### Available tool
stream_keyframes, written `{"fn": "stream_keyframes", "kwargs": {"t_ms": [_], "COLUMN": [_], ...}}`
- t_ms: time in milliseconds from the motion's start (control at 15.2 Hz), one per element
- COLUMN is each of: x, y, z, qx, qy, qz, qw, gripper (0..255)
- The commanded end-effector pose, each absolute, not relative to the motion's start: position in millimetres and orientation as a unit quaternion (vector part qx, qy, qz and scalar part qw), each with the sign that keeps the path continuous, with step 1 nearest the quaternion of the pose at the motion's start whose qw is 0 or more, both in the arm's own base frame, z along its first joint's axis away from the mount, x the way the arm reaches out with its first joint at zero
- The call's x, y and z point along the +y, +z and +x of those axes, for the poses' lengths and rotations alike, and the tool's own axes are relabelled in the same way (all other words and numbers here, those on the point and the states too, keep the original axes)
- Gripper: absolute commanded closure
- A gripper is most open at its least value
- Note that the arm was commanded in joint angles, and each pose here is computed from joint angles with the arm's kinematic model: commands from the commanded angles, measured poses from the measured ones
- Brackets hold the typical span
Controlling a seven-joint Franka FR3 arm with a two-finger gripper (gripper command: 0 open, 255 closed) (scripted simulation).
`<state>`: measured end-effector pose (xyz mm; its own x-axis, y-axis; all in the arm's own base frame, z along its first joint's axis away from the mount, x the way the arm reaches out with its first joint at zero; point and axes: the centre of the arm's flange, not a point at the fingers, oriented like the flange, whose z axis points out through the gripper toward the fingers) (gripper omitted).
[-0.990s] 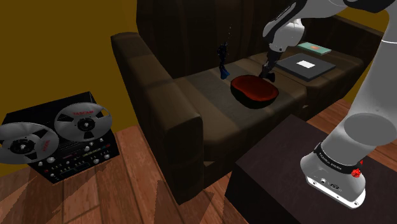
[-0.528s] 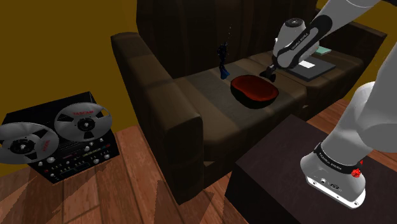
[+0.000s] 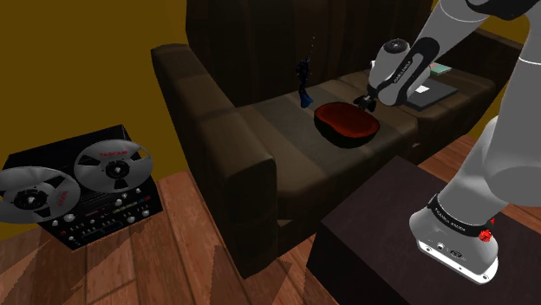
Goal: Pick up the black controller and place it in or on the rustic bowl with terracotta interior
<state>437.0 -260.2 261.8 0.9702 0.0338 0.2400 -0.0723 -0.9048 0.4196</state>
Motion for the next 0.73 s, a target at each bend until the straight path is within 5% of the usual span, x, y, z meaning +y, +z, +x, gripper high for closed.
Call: {"fn": "stream_keyframes", "kwargs": {"t_ms": [0, 330, 396, 660], "x": [-261.1, -261.1, -261.1, -260.9], "y": [260.3, 260.3, 260.3, 260.3], "z": [438.2, 438.2, 438.2, 438.2], "qx": [-0.010, -0.010, -0.010, -0.010], "qy": [0.122, 0.122, 0.122, 0.122], "qz": [0.968, 0.968, 0.968, 0.968], "qw": [0.218, 0.218, 0.218, 0.218], "gripper": [0, 0, 255, 255]}}
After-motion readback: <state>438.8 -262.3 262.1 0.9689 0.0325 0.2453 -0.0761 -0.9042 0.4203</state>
